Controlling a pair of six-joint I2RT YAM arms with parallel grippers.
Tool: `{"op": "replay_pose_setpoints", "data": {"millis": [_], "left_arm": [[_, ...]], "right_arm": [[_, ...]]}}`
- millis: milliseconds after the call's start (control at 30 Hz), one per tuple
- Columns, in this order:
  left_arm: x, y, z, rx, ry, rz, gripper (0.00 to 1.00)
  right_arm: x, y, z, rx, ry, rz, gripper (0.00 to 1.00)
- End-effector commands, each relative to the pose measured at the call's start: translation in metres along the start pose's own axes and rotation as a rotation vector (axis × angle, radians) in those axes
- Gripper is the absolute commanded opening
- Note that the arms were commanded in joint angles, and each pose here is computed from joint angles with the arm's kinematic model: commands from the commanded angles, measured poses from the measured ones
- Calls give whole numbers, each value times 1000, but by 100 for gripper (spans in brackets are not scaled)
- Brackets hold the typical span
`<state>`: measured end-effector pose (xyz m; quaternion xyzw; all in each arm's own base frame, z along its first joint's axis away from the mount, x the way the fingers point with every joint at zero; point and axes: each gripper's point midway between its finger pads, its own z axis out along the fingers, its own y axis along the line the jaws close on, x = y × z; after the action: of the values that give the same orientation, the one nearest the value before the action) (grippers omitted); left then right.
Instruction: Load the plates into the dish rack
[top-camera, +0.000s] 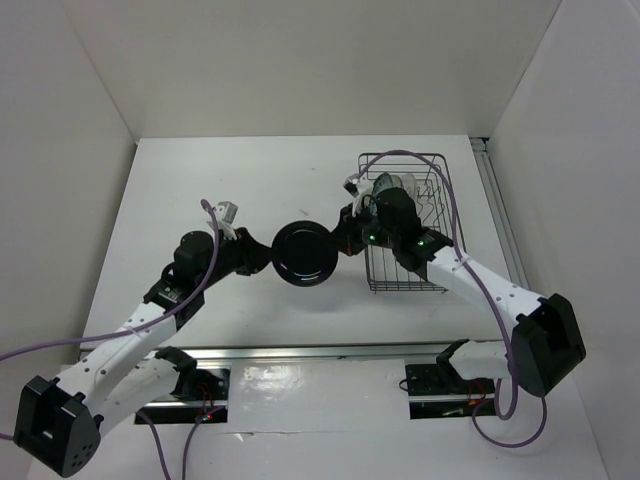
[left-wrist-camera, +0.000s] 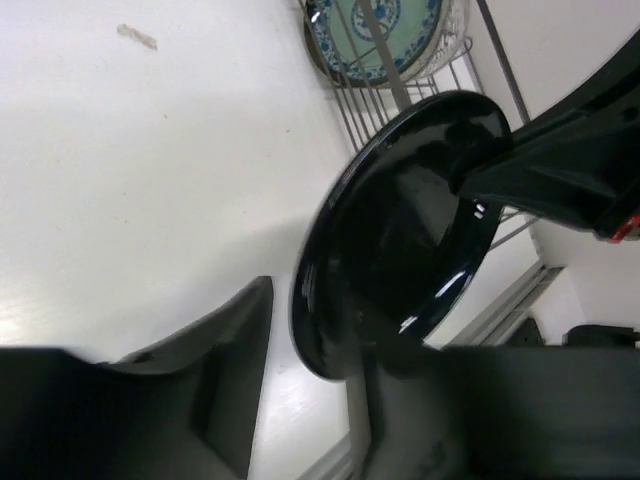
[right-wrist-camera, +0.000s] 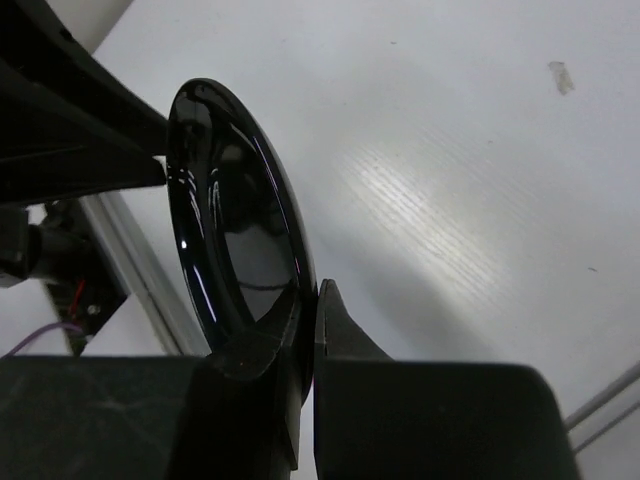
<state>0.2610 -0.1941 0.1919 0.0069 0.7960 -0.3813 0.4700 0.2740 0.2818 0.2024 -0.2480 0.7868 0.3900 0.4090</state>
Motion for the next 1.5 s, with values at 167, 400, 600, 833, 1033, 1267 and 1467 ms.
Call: {"op": "replay_pose_setpoints", "data": {"millis": [167,400,600,833,1033,1267,1467], "left_arm": [[-20,0,4,-52,-46,-36,100],[-8,6,9,-65,-8,-54,100],[5,8,13,-48,25,-78,100],[12,7,14,-27,47,-90,100],[14,4,13,-6,52,-97,100],[11,0,10,5,38,-92,100],[12,1,9,5,38,-92,100]], "right_arm": [[-133,-75,-91,676,-315,-71,0],[-177,-170,-209,1163,-393,-35,0],[-151,-222,-258,1466,-373,0,0],[-115,-258,-246,1507,-296,39,0],[-98,-274,-238,1538,-237,27,0],[-90,-284,-227,1525,-203,29,0],[-93,-281,-215,1489,-207,25,0]]}}
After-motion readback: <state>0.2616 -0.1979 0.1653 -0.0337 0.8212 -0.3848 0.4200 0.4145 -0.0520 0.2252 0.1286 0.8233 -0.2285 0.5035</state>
